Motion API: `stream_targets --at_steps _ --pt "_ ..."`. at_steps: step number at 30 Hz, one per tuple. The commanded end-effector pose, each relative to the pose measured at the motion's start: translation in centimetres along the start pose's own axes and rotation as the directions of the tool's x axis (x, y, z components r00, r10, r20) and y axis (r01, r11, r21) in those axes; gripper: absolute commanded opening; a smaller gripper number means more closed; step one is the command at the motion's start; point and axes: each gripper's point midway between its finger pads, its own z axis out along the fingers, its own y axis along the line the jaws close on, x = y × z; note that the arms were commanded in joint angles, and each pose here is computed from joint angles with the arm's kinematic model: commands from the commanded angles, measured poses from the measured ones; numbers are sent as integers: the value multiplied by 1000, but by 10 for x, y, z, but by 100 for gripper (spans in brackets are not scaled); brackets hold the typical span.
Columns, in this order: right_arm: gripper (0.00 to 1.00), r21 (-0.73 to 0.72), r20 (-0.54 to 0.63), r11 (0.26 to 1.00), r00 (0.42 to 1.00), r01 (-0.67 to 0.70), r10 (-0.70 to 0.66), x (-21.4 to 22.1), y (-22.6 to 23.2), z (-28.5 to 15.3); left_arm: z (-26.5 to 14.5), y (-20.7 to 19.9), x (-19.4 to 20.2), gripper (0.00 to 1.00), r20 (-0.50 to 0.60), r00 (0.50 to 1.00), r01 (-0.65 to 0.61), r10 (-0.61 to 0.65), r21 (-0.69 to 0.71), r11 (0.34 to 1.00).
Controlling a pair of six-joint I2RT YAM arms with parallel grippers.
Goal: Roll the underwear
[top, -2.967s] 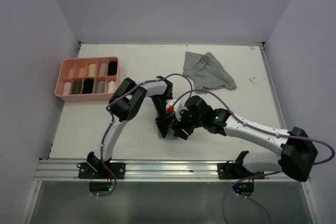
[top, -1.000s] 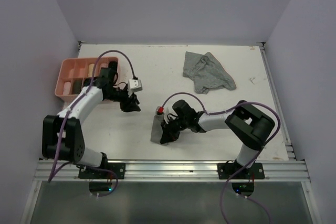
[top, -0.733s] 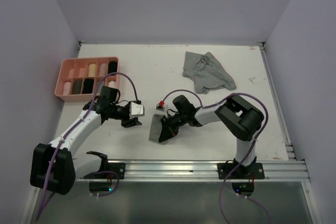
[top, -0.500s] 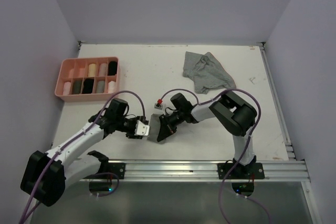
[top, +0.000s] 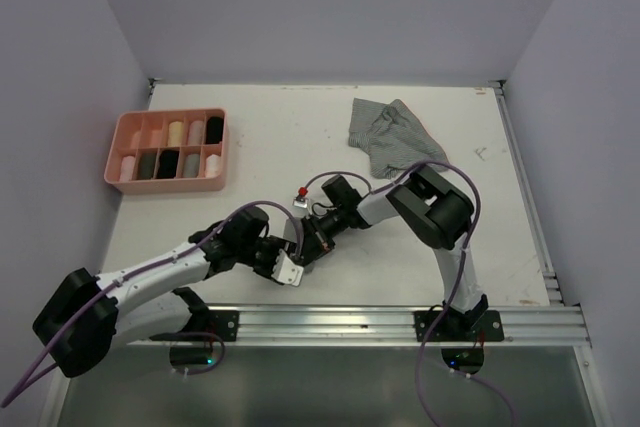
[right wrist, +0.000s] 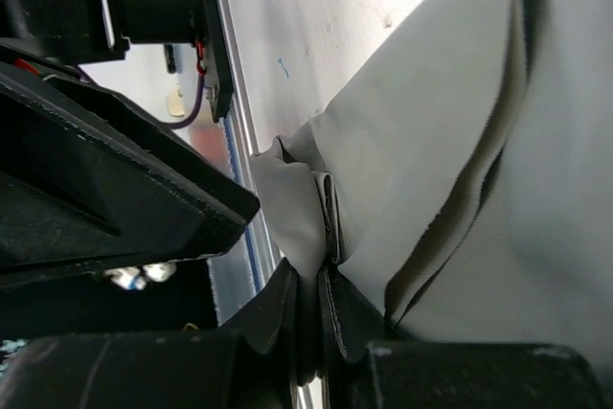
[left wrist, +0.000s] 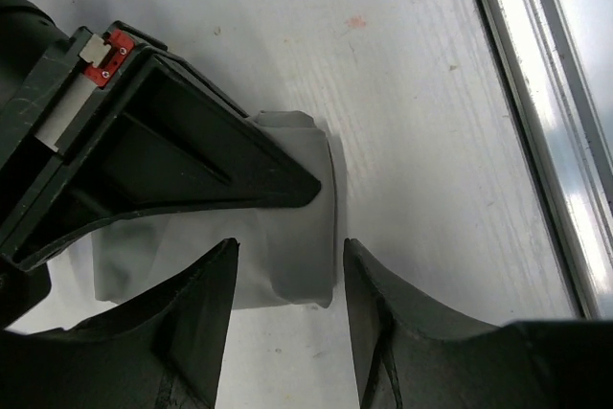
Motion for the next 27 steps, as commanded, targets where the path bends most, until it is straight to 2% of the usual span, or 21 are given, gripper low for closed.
stream_targets --at_steps 1,8,11,14,15,16,17,18,19,20,23,27 --pt "0 177 15 972 988 -153 153 19 -58 5 5 13 4 52 -37 999 -9 6 -64 998" --pt "0 144 5 966 976 -216 218 21 -63 7 17 5 24 52 -131 991 8 -14 -44 999" --pt "0 138 5 961 971 -239 241 23 -65 7 21 -1 30 49 -164 986 16 -19 -14 1000" --pt "0 140 5 957 967 -254 256 24 -67 7 25 -4 30 36 -182 982 48 -42 28 998" --pt "0 141 3 958 968 -251 253 24 -67 6 25 -11 32 22 -198 979 69 -55 66 995" --pt "0 142 6 958 968 -249 250 23 -66 5 27 -17 36 15 -216 974 95 -71 101 990" --pt "9 156 22 961 974 -228 227 18 -65 3 27 -15 33 10 -217 973 102 -75 118 988" --pt "12 166 23 956 971 -240 240 18 -64 -1 26 -25 34 2 -231 969 128 -89 160 979" --pt "17 169 33 958 973 -231 229 13 -62 -4 26 -29 35 0 -237 967 141 -96 181 973" --pt "30 176 50 962 978 -210 204 6 -59 -9 26 -28 33 0 -235 967 144 -98 190 971" --pt "43 202 104 956 975 -212 195 -10 -60 -29 23 -42 31 0 -249 960 193 -128 258 947" --pt "51 243 186 947 968 -211 168 -36 -50 -66 20 -58 31 0 -270 949 249 -163 326 912"
